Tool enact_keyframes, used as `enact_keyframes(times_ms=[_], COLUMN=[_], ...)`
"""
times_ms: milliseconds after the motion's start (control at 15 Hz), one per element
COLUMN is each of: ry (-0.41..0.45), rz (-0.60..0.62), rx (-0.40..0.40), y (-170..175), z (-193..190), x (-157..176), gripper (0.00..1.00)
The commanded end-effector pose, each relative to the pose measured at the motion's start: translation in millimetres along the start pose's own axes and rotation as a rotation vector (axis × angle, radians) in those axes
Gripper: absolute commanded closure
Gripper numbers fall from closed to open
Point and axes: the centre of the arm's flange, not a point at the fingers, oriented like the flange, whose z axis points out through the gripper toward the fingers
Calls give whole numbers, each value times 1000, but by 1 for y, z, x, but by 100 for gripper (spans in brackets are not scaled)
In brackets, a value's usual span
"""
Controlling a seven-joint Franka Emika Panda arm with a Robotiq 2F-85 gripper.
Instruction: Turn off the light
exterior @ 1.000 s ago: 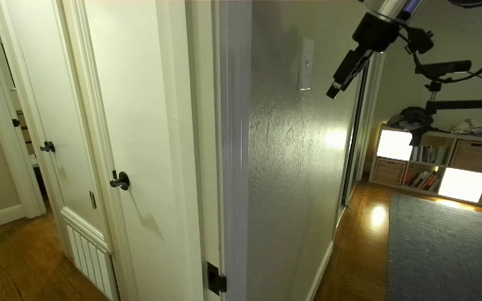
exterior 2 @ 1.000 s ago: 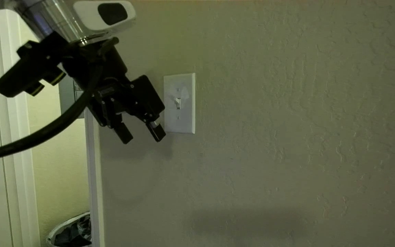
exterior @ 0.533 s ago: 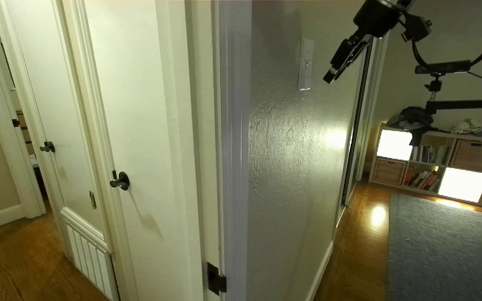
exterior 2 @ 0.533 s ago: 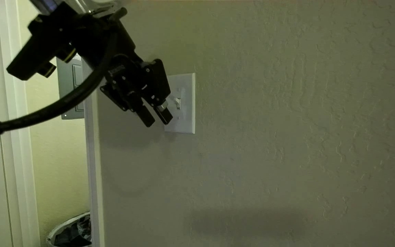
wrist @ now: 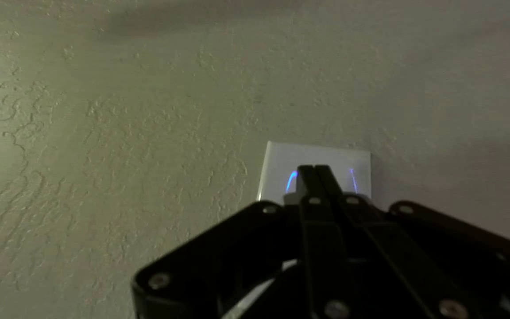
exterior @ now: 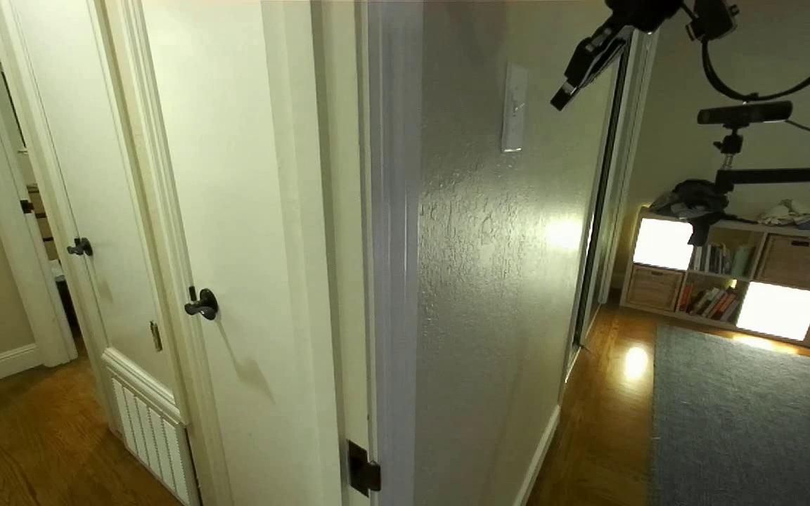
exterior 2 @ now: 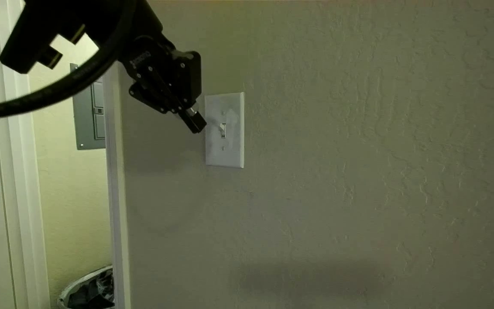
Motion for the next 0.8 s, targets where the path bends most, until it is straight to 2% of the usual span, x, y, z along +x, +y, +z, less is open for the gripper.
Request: enact_keyframes(times_ms=[0, 400, 733], ry=[57, 135, 137], rz=[2, 5, 18], rx=[-22, -13, 19], y=[5, 8, 4], z=[-16, -18, -5], x=[5, 22, 26], gripper=[95, 95, 95])
